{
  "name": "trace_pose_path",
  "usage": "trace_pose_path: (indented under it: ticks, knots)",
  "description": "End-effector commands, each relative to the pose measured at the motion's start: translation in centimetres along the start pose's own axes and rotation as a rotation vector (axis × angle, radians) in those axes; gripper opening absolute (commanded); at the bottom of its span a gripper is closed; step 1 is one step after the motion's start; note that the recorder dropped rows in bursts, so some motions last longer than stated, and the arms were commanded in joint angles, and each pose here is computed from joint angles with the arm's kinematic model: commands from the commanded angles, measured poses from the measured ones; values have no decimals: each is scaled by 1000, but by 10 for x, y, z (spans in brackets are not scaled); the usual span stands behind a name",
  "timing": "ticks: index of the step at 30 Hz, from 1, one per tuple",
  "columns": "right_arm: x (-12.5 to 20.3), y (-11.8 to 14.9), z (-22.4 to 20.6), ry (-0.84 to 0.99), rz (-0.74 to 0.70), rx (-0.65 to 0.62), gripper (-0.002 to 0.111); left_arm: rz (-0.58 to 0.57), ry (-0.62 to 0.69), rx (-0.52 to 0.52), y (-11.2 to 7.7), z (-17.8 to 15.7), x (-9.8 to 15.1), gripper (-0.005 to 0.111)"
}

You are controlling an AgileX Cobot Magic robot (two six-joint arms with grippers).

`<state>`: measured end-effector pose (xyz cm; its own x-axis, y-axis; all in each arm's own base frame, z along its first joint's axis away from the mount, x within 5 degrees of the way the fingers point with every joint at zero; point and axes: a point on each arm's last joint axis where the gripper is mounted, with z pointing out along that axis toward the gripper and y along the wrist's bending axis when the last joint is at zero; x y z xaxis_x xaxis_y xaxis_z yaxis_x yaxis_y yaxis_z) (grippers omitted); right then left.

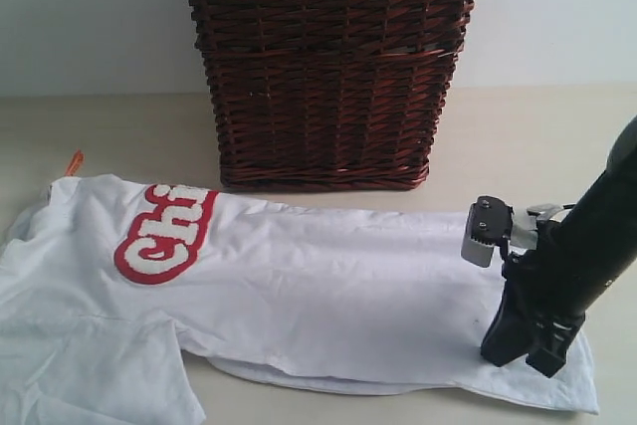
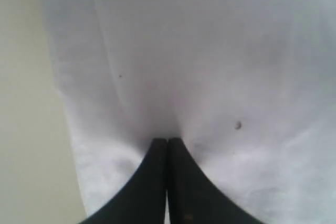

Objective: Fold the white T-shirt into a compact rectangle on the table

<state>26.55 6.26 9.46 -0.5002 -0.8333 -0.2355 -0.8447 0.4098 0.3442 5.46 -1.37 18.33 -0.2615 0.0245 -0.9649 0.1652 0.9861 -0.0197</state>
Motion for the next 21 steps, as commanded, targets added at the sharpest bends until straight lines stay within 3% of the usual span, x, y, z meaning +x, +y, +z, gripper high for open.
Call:
trace_pose_path:
  ticks: [1,12,17,21]
  knots:
    - [28,-27,9,261,-122,216,0,-7,-6,-2,0,0,1,4]
    - [60,-55,-9,363,44,431,0,-7,-6,-2,0,0,1,4]
    - [55,-52,-31,304,64,505,0,-9,-6,-2,0,0,1,4]
    - [37,-41,-63,152,2,613,0,-9,-6,-2,0,0,1,4]
